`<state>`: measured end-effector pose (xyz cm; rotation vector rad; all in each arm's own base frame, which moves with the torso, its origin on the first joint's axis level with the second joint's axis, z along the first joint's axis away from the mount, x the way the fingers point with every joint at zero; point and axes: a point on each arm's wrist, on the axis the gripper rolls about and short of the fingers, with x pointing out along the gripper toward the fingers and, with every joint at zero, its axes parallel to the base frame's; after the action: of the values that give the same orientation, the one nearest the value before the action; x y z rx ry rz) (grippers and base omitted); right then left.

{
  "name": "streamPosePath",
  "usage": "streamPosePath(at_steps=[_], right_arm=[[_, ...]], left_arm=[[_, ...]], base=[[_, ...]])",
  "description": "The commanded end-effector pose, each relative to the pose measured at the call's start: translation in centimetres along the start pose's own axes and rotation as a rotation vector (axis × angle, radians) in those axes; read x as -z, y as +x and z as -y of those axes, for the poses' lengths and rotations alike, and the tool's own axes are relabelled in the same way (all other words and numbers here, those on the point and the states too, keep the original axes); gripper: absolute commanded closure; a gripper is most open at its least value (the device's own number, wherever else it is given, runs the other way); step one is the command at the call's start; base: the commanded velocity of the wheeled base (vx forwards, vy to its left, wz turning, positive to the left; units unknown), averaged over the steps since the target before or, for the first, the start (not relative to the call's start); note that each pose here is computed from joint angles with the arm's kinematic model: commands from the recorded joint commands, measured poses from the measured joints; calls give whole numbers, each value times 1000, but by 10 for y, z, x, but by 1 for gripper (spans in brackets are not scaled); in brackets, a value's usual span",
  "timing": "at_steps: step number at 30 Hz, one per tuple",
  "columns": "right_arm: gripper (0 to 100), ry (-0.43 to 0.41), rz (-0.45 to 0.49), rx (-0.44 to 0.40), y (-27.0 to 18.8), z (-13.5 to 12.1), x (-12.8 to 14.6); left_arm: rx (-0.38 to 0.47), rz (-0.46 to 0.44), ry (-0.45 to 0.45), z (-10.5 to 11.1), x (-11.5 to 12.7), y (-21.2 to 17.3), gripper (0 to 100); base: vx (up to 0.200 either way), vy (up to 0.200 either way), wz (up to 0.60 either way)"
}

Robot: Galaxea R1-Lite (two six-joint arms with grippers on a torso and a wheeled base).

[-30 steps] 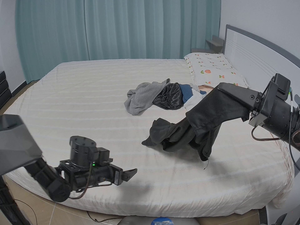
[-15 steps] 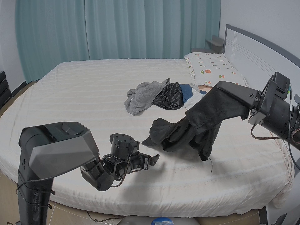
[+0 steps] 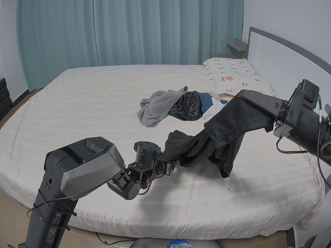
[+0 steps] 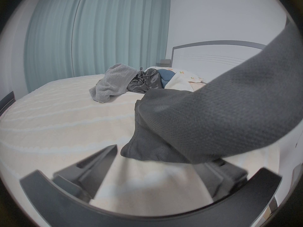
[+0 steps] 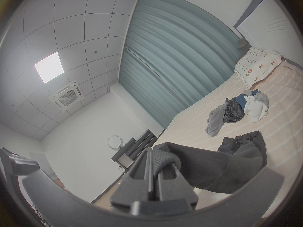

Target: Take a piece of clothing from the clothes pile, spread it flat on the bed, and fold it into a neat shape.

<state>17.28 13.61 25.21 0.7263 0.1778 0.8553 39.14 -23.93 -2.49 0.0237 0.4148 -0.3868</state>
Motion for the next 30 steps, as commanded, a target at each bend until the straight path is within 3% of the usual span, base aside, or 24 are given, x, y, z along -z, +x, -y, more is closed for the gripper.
streamPosePath(at_steps=[1, 5, 10, 19, 24, 30], right_arm=[[100, 2, -6, 5, 1, 2, 1], [100, 4, -12, 12, 3, 4, 3], [100, 7, -24, 23, 4, 7, 5], [100, 6, -3, 77, 8, 22, 0], [100, -11, 25, 110, 23, 33, -10], [100, -107, 213, 139, 56, 39, -59]], left_arm=[[-12, 0, -3, -1, 3, 5, 100], [-36, -5, -12, -4, 5, -1, 100], [-62, 36, -60, -18, -15, -22, 100], [-63, 95, -252, -30, -64, -122, 100], [-76, 192, -371, -32, -92, -164, 100], [-84, 332, -459, -40, -141, -228, 100]], base=[[0, 0, 0], [0, 0, 0], [0, 0, 0], [0, 0, 0], [0, 0, 0], [0, 0, 0]])
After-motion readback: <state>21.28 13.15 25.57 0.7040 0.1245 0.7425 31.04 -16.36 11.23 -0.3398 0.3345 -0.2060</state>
